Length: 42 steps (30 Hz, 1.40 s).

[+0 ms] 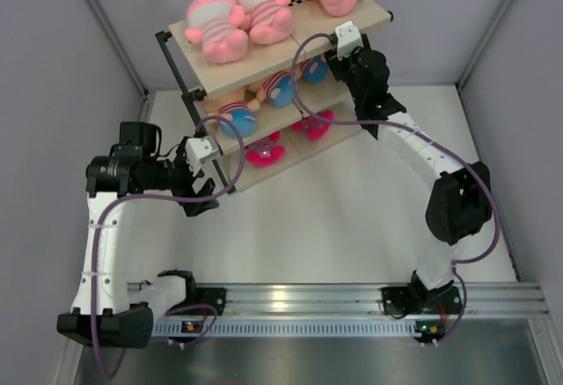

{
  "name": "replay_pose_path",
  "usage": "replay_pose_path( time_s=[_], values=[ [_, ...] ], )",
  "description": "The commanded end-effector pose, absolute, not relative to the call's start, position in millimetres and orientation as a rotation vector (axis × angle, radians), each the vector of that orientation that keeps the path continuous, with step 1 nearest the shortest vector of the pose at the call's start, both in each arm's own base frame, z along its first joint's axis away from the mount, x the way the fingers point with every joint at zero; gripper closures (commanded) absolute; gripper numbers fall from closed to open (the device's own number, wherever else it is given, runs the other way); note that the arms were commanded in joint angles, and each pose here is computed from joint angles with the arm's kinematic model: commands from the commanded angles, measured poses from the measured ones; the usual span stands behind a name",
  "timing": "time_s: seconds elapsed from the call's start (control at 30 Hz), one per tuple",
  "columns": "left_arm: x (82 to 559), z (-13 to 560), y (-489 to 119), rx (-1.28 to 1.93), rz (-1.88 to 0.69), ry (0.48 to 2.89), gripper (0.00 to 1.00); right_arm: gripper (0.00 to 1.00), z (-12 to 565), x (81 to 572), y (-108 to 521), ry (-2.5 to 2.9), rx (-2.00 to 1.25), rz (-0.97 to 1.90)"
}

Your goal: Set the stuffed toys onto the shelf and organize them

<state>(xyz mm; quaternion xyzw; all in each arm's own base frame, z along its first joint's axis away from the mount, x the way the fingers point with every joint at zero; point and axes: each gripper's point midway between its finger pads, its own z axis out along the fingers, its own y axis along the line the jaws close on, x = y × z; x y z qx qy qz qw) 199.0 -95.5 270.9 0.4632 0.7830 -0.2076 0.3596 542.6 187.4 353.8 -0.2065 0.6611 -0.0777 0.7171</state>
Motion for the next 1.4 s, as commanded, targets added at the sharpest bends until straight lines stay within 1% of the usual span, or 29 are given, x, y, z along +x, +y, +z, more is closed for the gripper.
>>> replay_pose_path(
  time_s=[0.0,0.03,0.13,0.43,0.57,0.63,0.7,0.73,0.8,0.83,0.87,0.93,1.0,1.03,1.37],
  values=[
    [193.7,273.3,-95.3,1.206,-0.522,1.997,0.03,0.43,372.2,540.0,173.4,1.436,-0.374,-0.158],
    [193.5,273.5,-95.0,1.206,-0.519,1.997,0.04,0.38,375.4,537.9,169.0,1.433,-0.361,-0.161],
    [193.2,272.9,-95.4,1.204,-0.525,1.997,0.03,0.32,388.4,532.8,156.4,1.421,-0.312,-0.153],
    [192.7,271.6,-95.4,1.21,-0.524,1.997,0.03,0.27,412.5,516.9,155.8,1.387,-0.318,0.006],
    [192.1,270.6,-94.9,1.208,-0.524,2.002,0.03,0.26,424.9,510.4,161.9,1.367,-0.317,0.068],
    [192.0,270.7,-95.1,1.208,-0.525,2.001,0.04,0.28,433.3,505.3,164.3,1.338,-0.296,0.134],
    [192.1,270.5,-95.4,1.208,-0.527,2.0,0.03,0.34,439.4,501.5,165.6,1.313,-0.219,0.256],
    [191.9,270.6,-95.2,1.208,-0.524,2.0,0.04,0.49,436.9,497.7,165.8,1.306,-0.208,0.331],
    [192.0,270.5,-94.9,1.208,-0.523,2.001,0.04,0.64,454.2,492.4,163.2,1.224,-0.107,0.481],
    [192.0,270.5,-94.9,1.207,-0.523,2.002,0.03,0.74,448.6,494.1,160.4,1.219,-0.094,0.522],
    [191.9,270.7,-94.4,1.204,-0.522,2.005,0.03,0.78,460.9,491.8,160.1,1.163,-0.072,0.573],
    [192.1,270.6,-94.7,1.204,-0.524,2.005,0.03,0.83,458.3,499.3,166.1,1.146,-0.078,0.612],
    [191.8,270.6,-95.0,1.202,-0.527,2.007,0.03,0.86,463.4,500.2,176.3,1.108,-0.099,0.676],
    [192.2,270.8,-95.0,1.201,-0.527,2.005,0.03,0.87,459.1,508.2,179.4,1.112,-0.097,0.691],
    [194.2,271.0,-94.8,1.202,-0.526,2.008,0.04,0.92,421.2,552.6,187.2,1.19,0.037,0.75]
  ],
)
